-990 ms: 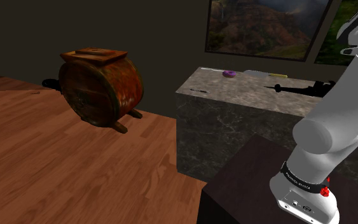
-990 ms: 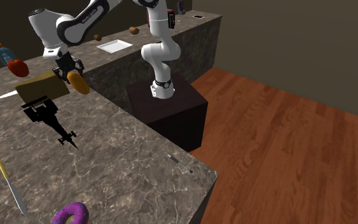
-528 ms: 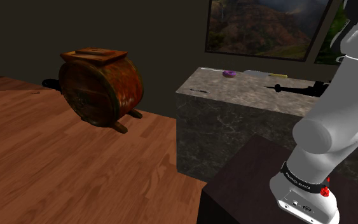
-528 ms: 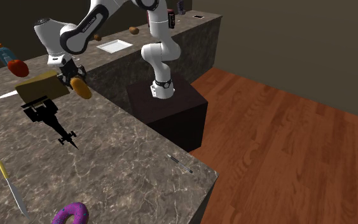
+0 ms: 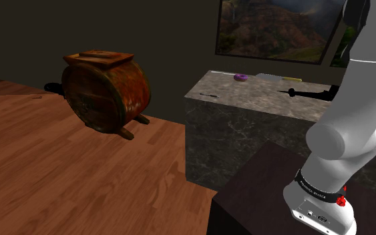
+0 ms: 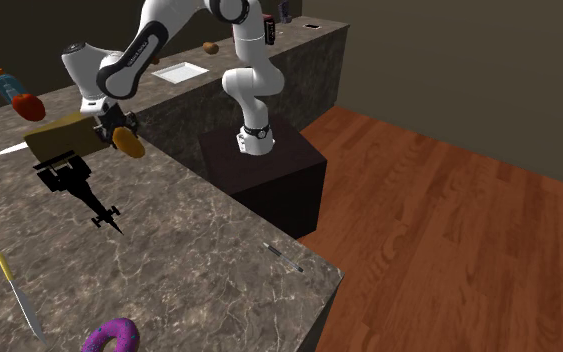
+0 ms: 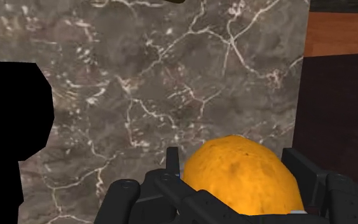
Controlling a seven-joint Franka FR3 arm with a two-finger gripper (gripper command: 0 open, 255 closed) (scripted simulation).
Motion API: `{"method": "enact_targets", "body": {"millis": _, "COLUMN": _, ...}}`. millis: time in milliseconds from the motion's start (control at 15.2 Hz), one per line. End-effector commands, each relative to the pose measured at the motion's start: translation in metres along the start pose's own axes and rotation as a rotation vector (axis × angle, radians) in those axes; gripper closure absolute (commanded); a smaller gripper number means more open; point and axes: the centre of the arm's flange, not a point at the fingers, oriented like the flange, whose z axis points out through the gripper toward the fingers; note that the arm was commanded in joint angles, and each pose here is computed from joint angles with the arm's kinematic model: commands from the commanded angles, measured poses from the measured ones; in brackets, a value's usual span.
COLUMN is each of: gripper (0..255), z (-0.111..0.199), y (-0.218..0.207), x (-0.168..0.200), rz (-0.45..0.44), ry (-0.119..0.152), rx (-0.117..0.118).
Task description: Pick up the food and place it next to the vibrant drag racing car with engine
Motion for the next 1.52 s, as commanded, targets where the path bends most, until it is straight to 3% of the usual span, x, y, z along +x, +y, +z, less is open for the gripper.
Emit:
{"method": "enact_targets", "body": {"millis": 0, "gripper": 255, "z": 0.016, "y": -0.002, "x": 0.005, "rz": -0.005, "ry": 0.007, "rx": 0.015}}
{"method": "enact_targets", "body": {"millis": 462, "gripper": 255, "z": 0.016, "y": -0.002, "x": 0.005, "rz": -0.005, "ry": 0.007, "rx": 0.015}}
{"method": "enact_targets", "body": {"millis": 528, "gripper": 0, "z": 0.018, "y": -0.002, "x": 0.005, "rz": -0.005, "ry": 0.007, "rx": 0.015}}
{"method": "enact_targets", "body": {"millis": 858, "gripper": 0, "z": 0.016, "y": -0.002, "x": 0.005, "rz": -0.005, "ry": 0.007, "rx": 0.015}}
{"method": "enact_targets", "body": {"millis": 1122, "gripper": 0, "z": -0.034, "y": -0.001, "x": 0.004, "rz": -0.005, "ry": 0.007, "rx": 0.015}}
{"method": "enact_targets", "body": {"millis": 1452, "gripper": 0, "z": -0.034, "y": -0.001, "x": 0.004, "rz": -0.005, "ry": 0.007, "rx": 0.015}}
